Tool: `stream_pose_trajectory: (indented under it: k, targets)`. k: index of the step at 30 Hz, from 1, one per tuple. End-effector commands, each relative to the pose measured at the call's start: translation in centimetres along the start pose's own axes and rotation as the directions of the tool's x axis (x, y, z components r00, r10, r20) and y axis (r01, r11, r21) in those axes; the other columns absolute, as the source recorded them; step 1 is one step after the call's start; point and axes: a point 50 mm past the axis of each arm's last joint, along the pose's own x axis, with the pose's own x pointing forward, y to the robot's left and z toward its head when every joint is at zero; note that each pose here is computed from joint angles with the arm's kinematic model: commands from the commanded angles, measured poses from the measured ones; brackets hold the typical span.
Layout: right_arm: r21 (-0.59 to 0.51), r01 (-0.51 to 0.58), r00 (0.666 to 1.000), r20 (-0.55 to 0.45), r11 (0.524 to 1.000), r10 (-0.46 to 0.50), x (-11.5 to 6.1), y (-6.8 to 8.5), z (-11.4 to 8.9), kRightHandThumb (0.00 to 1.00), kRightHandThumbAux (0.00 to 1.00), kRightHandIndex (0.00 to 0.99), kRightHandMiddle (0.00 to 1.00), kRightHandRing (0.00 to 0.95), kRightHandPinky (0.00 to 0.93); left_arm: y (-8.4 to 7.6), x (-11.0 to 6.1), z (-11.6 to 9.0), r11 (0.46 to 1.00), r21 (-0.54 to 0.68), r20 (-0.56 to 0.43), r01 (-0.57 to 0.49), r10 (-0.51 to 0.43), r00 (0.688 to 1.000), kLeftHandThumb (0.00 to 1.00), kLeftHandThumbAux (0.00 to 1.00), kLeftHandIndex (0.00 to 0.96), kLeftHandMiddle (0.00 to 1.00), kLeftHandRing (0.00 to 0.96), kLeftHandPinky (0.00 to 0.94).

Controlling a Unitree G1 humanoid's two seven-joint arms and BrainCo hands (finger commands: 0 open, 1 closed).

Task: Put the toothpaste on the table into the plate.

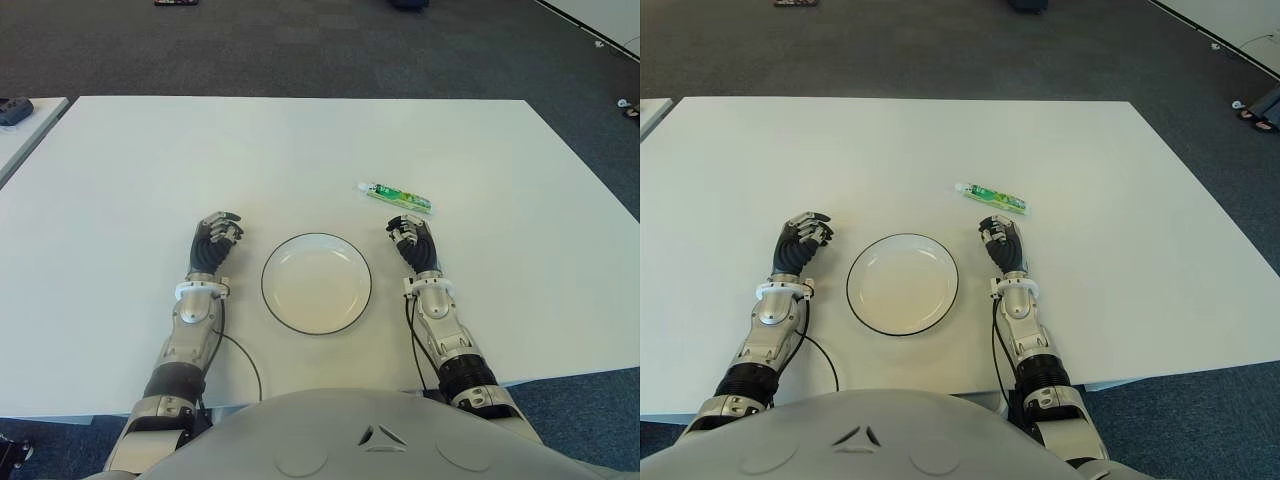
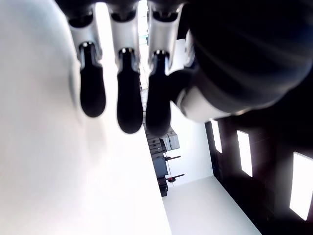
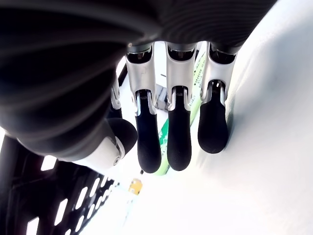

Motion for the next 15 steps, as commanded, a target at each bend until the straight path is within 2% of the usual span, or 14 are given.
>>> stream_pose_trajectory:
  k: [1,15]
  targets:
    - [-0.001,-0.016,0.998,-0.064,1.000,0.016,-0.55,0.21,-1.07,0.707,0.732,0.423,0.491,0.484,0.501,-0.16,0.04,-0.11,1.000,0.006,-0.015,0.015,-0.015,1.000,0.694,0.721,0.432,0.566,0.567,0.540]
    - [-0.010,-0.011,0.999,-0.045,1.000,0.011,-0.61,0.06,-0.94,0.706,0.731,0.424,0.474,0.487,0.535,-0.24,0.05,-0.14,1.000,0.019,-0.025,0.014,-0.014,1.000,0.693,0.721,0.433,0.576,0.578,0.552]
